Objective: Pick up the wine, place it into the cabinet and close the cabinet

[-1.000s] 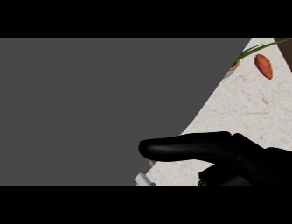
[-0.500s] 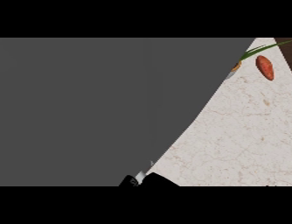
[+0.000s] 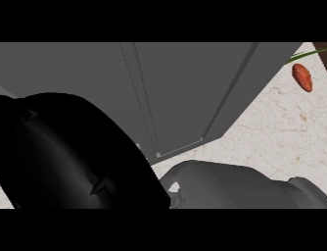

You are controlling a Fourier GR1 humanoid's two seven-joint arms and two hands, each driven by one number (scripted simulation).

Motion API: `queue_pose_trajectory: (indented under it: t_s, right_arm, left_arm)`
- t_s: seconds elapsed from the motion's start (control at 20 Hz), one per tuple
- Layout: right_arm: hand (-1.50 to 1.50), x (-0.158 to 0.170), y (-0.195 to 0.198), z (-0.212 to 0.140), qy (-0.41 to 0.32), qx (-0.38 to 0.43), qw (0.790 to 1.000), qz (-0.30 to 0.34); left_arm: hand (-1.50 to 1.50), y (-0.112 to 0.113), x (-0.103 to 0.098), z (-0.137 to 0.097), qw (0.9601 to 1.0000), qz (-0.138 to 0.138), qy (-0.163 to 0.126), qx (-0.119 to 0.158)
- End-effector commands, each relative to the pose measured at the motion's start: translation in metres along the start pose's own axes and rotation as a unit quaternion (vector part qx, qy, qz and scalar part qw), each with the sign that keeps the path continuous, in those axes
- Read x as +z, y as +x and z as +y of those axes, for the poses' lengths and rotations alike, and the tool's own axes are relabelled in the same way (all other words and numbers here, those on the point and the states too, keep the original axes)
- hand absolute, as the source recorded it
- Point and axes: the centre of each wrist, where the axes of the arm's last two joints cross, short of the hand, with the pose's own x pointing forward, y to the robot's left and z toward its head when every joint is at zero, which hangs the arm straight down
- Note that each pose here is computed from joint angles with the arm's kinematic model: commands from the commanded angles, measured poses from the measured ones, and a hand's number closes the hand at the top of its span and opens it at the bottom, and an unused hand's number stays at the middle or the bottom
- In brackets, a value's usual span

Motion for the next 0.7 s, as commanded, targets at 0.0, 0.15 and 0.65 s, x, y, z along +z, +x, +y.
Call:
queue_pose_trajectory:
  t_s: [0.0, 0.15, 0.65]
  right_arm:
    - [1.5, -0.041, -0.019, -0.002, -0.044, 0.012, 0.999, 0.014]
    - [1.5, -0.061, -0.029, -0.021, -0.059, -0.006, 0.998, 0.028]
    - [1.5, -0.11, -0.092, -0.074, -0.135, 0.02, 0.988, 0.078]
  left_arm:
    - [1.5, -0.001, 0.005, 0.01, 0.9999, 0.0, -0.002, 0.013]
    - [1.5, 0.009, 0.014, 0.022, 1.0, -0.004, 0.002, 0.0]
    - [1.5, 0.037, 0.003, 0.028, 1.0, -0.004, -0.008, 0.002]
